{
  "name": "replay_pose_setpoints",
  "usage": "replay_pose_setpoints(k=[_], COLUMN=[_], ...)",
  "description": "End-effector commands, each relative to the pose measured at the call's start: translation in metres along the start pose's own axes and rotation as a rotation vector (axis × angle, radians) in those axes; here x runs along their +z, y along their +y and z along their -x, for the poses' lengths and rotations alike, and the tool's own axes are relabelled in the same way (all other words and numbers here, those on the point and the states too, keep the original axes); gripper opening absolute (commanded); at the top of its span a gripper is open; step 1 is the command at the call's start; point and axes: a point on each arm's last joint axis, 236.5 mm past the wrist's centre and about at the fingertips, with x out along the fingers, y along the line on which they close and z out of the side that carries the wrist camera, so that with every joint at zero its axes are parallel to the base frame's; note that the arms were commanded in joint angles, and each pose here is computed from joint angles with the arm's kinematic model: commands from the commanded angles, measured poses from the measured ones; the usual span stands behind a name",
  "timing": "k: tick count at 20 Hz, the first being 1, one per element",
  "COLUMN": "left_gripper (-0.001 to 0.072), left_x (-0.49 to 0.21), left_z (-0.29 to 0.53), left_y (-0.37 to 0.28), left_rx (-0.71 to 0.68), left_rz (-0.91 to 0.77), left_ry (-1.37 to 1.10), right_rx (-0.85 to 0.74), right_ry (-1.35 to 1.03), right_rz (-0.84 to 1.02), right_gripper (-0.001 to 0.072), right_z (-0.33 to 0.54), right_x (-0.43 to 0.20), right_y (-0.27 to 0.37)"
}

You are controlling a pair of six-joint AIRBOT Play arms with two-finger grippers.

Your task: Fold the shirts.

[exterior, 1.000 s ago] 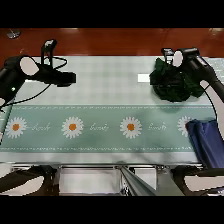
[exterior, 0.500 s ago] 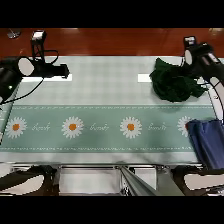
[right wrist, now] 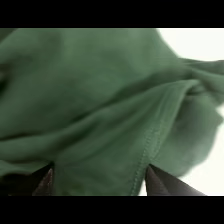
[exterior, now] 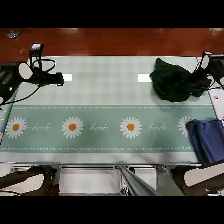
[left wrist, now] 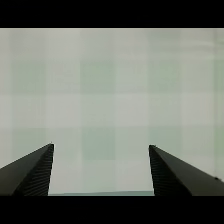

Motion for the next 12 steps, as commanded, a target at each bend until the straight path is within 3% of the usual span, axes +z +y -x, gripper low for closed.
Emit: replay_pose_setpoints(k=[1, 2, 3, 6, 9, 12], left_gripper=[0.0702, 0.0702, 0.0702, 0.0702, 0.0702, 0.0702], left_x=[-0.030, -0.040, -0.048, -0.060, -0.065, -0.078], left_z=[-0.010, -0.012, -0.012, 0.003, 0.037, 0.073], left_y=[0.002, 0.004, 0.009, 0.035, 0.054, 0.018], left_rx=[0.003, 0.006, 0.014, 0.041, 0.059, -0.071], left_rz=[0.023, 0.025, 0.031, 0.089, 0.153, 0.196], left_ry=[0.090, 0.119, 0.148, 0.200, 0.194, 0.115], right_rx=[0.098, 0.124, 0.148, 0.213, 0.284, 0.369], right_ry=[0.056, 0.077, 0.087, -0.030, -0.322, -0.635], right_rz=[-0.018, -0.017, -0.005, 0.006, 0.028, 0.064], right_gripper=[0.0495, 0.0221, 0.0035, 0.0030, 0.0030, 0.0030], right_z=[-0.022, -0.022, -0.018, 0.033, 0.145, 0.290], right_x=[-0.011, -0.016, -0.018, 0.014, 0.079, 0.110], right_y=[0.021, 0.027, 0.032, 0.041, 0.041, 0.041])
